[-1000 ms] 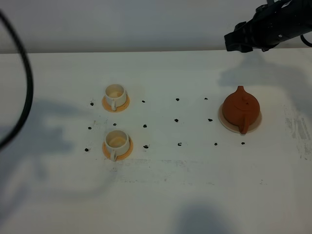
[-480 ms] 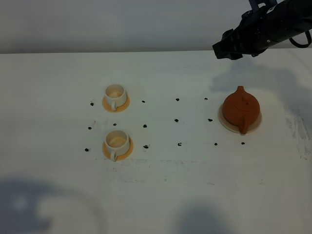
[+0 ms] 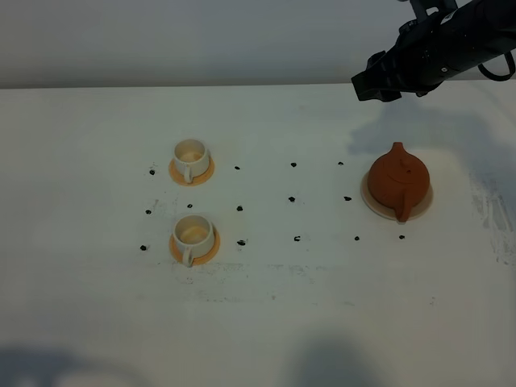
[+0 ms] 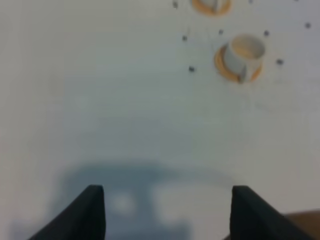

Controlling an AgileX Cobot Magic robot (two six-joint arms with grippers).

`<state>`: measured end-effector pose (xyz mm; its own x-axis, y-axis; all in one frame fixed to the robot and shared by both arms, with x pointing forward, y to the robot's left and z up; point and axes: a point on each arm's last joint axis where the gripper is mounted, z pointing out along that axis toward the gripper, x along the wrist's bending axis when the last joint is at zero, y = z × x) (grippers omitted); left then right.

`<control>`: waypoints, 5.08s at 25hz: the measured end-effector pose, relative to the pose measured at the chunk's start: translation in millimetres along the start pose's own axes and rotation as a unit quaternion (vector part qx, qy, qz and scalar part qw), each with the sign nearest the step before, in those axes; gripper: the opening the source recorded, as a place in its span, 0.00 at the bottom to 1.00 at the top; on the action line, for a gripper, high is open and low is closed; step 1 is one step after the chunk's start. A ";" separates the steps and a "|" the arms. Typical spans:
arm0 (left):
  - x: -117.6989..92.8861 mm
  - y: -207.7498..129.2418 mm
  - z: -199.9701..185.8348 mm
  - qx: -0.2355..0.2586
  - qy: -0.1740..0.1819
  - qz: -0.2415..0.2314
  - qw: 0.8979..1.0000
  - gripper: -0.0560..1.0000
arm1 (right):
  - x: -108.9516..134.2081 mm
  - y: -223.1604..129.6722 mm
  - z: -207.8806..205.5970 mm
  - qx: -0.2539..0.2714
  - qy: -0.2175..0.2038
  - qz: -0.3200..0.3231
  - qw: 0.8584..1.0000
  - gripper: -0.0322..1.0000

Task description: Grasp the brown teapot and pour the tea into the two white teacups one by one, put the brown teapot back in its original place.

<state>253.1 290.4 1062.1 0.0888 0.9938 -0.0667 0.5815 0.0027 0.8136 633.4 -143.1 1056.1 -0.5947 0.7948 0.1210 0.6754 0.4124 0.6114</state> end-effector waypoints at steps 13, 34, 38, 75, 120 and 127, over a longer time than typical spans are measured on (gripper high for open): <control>2.1 -18.0 14.7 0.007 0.002 -0.003 1.000 0.54 | 0.1 -0.3 0.0 0.001 0.001 0.000 1.000 0.45; 0.2 -27.3 0.9 -0.049 0.003 0.001 0.999 0.54 | -1.1 -1.0 0.0 0.005 -0.006 -0.008 1.000 0.45; 0.2 -27.3 0.9 -0.049 0.003 0.001 0.999 0.54 | -0.9 -0.6 -0.8 0.004 -0.006 -0.008 1.000 0.45; 0.2 -27.3 0.9 -0.049 0.003 0.002 0.999 0.54 | 44.3 -90.3 -13.2 0.072 -0.138 0.155 0.976 0.45; 0.2 -27.3 0.9 -0.049 0.003 0.002 0.999 0.54 | -2.5 -112.2 59.3 0.139 -0.150 0.162 0.965 0.45; 0.2 -27.3 0.9 -0.049 0.003 0.002 0.999 0.54 | -8.3 -115.4 69.9 0.147 -0.152 0.165 0.963 0.45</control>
<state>237.9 290.4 1039.4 0.0852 0.9945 -0.0607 0.4988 0.0101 0.8666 590.8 -166.2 929.9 -0.2010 0.9796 0.0097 0.9272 0.1870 0.3246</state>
